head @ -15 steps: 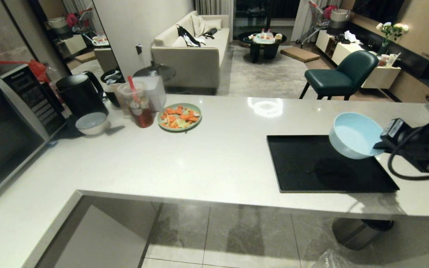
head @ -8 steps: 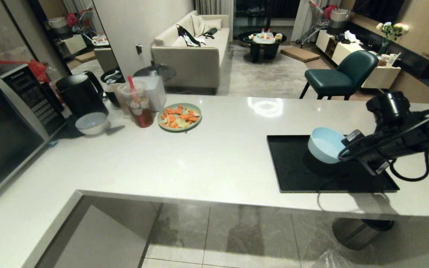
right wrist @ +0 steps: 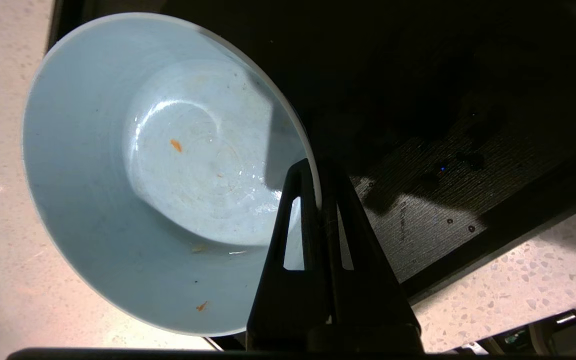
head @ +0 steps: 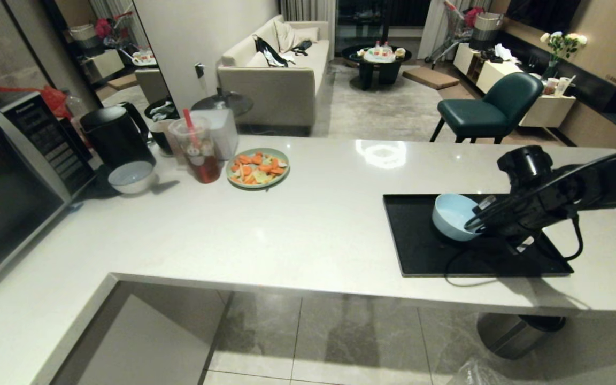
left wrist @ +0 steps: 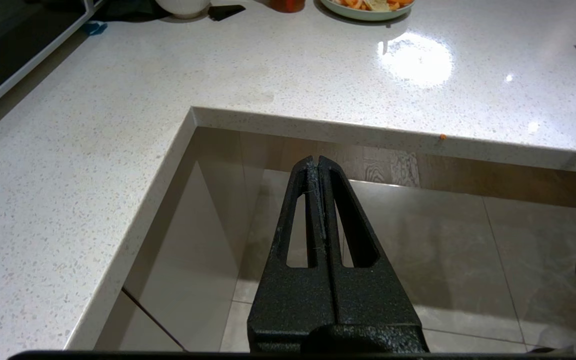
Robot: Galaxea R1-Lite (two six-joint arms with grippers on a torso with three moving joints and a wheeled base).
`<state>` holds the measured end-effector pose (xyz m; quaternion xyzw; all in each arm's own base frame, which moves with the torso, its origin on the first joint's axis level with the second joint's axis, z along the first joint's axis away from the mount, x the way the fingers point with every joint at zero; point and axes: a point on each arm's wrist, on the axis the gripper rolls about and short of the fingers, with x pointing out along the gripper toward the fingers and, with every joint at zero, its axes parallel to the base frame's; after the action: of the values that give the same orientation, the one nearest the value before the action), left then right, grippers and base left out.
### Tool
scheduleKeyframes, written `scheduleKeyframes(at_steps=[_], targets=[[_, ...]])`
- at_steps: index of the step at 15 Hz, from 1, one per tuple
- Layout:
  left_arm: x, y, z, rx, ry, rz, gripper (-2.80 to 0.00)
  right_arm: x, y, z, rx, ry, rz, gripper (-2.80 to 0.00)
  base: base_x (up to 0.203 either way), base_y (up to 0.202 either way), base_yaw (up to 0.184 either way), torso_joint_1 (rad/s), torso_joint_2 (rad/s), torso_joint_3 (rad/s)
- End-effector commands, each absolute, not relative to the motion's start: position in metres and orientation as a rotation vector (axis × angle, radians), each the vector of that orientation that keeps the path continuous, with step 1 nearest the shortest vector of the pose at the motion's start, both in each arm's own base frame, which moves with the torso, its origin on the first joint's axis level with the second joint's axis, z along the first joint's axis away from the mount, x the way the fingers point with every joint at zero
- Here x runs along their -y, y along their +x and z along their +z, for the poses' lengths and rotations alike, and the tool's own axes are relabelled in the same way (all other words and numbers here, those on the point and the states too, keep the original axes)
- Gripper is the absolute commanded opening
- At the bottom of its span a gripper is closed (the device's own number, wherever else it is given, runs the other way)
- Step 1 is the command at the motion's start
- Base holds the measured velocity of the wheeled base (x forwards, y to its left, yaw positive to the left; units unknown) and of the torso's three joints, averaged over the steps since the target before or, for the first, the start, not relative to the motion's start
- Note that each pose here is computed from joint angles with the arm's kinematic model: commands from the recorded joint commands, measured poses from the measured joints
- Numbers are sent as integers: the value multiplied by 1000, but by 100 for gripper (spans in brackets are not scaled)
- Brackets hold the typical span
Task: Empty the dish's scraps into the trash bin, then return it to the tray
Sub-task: Put the bowl back to the table
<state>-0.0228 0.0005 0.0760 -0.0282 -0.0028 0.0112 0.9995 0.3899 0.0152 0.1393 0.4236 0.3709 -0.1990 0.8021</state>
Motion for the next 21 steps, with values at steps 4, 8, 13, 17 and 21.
scheduleKeyframes(at_steps=[4,8,13,17,21], targets=[[-1,-23,76,5,-57,23,-280,-16,394,127,-822,903,-447,-280,0,0,0,0,0,0],[-1,-23,76,5,-57,23,-280,-15,392,127,-840,898,-456,-280,0,0,0,0,0,0],[-1,-23,76,6,-58,23,-280,-16,391,130,-829,890,-467,0,0,0,0,0,0,0],[-1,-23,76,5,-58,23,-280,-23,386,141,-799,870,-452,0,0,0,0,0,0,0],[-1,-23,76,6,-57,21,-280,-38,370,178,-738,764,-320,0,0,0,0,0,0,0]])
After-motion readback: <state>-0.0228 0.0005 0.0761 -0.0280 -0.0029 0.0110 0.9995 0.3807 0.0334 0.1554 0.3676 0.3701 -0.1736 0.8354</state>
